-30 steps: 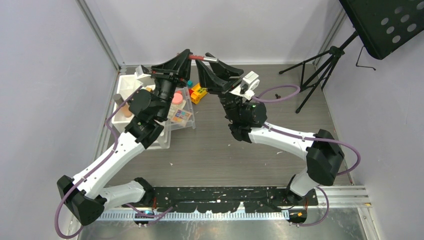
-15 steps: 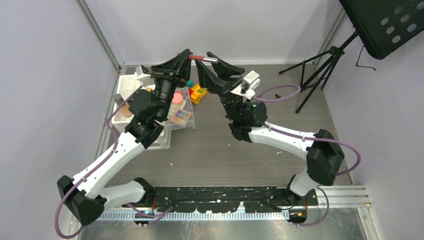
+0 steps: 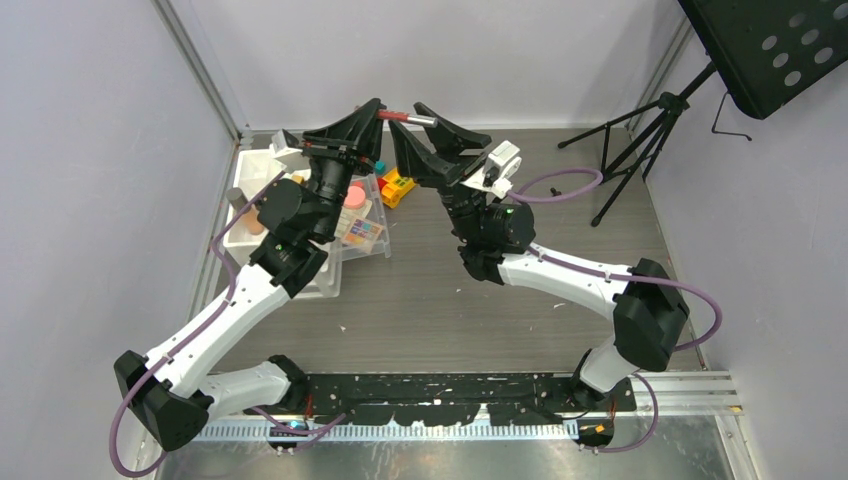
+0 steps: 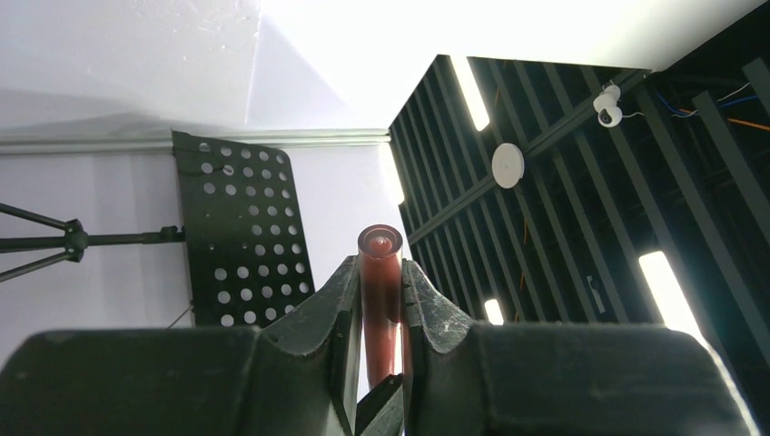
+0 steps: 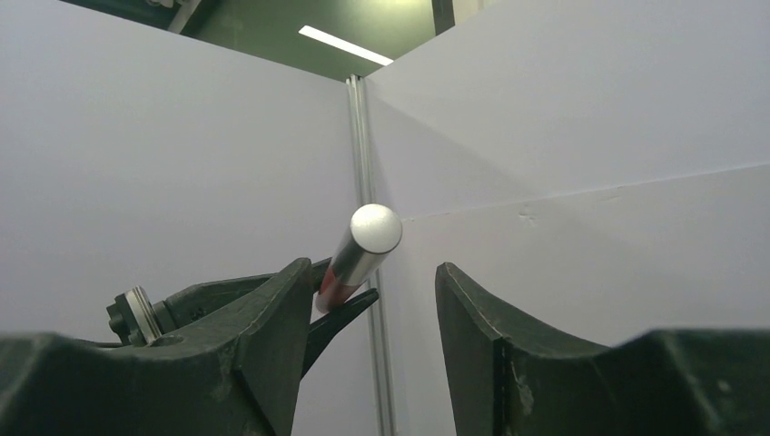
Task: Organize the makeup
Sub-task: Pick up the makeup from the center of the board.
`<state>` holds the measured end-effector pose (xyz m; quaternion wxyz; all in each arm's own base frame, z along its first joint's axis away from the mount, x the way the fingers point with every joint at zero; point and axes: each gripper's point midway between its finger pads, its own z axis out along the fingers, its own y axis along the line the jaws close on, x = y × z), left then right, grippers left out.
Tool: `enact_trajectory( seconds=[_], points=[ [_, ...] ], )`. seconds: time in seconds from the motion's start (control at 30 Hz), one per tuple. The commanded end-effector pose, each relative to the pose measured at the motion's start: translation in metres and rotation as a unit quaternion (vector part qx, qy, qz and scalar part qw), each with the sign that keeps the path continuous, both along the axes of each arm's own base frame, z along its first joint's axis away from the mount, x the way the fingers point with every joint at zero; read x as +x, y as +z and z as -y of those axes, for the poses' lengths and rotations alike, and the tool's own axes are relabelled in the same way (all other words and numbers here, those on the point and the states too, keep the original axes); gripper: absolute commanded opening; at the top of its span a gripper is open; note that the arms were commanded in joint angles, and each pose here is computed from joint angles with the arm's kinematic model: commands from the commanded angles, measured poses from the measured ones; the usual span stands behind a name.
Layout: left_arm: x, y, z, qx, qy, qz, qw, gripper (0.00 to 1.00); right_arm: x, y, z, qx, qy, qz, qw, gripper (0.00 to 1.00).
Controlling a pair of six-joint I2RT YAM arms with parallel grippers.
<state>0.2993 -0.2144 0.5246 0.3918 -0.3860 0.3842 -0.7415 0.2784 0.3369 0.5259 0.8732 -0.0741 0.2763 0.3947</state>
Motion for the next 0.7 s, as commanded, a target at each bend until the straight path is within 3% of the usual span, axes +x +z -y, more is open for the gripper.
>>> enact_trajectory(
  seconds=[0.0,0.2,0.53,0.67],
  points=[
    [-0.007,0.0146,-0.0042,-0.022,-0.008,0.026,0.999,0.13,-0.0219,0.047,0.0319,0.057,0.0,0.043,0.997,0.58],
    [-0.0071,0.0156,-0.0044,-0.022,-0.008,0.028,0.999,0.13,-0.0233,0.0498,0.0336,0.059,-0.001,0.047,0.997,0.53],
    [-0.0063,0.0151,-0.0005,-0.025,-0.017,0.029,0.999,0.15,-0.0194,0.0445,0.0294,0.056,0.0,0.04,0.998,0.25],
    [-0.0077,0.0159,-0.0022,-0.025,-0.016,0.031,0.999,0.24,-0.0201,0.0452,0.0278,0.057,0.006,0.04,0.998,0.06]
  ],
)
